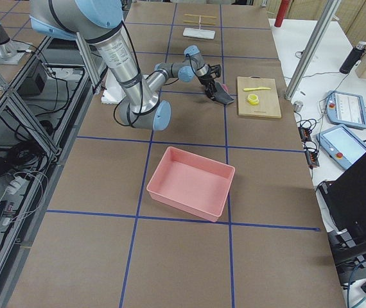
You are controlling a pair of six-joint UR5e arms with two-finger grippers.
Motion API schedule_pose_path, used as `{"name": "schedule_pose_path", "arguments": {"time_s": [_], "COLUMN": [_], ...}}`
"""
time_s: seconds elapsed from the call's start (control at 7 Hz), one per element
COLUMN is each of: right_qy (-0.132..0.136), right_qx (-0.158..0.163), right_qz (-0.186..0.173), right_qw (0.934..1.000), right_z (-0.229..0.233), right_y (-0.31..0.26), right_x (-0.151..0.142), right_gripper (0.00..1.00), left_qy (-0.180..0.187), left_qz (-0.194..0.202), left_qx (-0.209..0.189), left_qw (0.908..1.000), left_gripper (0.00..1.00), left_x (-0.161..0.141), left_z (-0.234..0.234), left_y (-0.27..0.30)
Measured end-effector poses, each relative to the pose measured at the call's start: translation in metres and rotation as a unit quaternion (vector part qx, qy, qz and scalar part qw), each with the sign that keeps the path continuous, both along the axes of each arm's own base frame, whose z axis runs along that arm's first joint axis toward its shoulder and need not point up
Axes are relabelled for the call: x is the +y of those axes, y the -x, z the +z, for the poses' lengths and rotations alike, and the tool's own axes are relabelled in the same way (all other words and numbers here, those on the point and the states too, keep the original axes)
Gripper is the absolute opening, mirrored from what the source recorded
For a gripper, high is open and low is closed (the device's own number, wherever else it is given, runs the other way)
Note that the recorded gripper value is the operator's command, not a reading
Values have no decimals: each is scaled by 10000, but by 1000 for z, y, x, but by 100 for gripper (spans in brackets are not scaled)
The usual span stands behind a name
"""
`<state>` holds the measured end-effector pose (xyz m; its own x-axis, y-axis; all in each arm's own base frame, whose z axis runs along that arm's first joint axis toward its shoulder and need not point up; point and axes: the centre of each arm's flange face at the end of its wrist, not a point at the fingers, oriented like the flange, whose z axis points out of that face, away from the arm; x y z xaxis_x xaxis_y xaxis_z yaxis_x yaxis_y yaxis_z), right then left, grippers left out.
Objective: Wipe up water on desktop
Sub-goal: 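Rub the towel in small strokes on the table with the right gripper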
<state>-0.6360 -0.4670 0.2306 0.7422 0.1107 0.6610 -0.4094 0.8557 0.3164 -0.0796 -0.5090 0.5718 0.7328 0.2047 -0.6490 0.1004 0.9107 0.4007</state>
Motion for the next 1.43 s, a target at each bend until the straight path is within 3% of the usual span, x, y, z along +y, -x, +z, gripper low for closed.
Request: {"name": "schedule_pose_path", "arguments": {"time_s": [0.29,0.57,0.71,0.86,1.0,1.43], "right_qy": [-4,17,32,38,39,2], "right_qx": [-51,-53,-65,-68,-70,-132], "right_qz": [-10,-60,-62,-65,-66,-68], "right_qw": [10000,10000,10000,9999,9999,9999], "right_z": [-8,-7,-6,-6,-6,-15], "right_y": [5,13,15,16,16,13], "right_x": [3,13,15,17,17,16], "right_gripper": [82,71,50,11,0,0], "left_qy": [-4,-4,-3,-1,-3,15], "left_qz": [0,-2,-3,-3,-3,4], "left_qx": [0,0,0,0,0,2], "left_qw": [10000,10000,10000,10000,10000,10000], "left_gripper": [98,98,98,98,98,98], "left_x": [0,0,0,0,0,-1], "left_z": [0,0,0,0,0,2], "left_y": [0,0,0,0,0,0]}}
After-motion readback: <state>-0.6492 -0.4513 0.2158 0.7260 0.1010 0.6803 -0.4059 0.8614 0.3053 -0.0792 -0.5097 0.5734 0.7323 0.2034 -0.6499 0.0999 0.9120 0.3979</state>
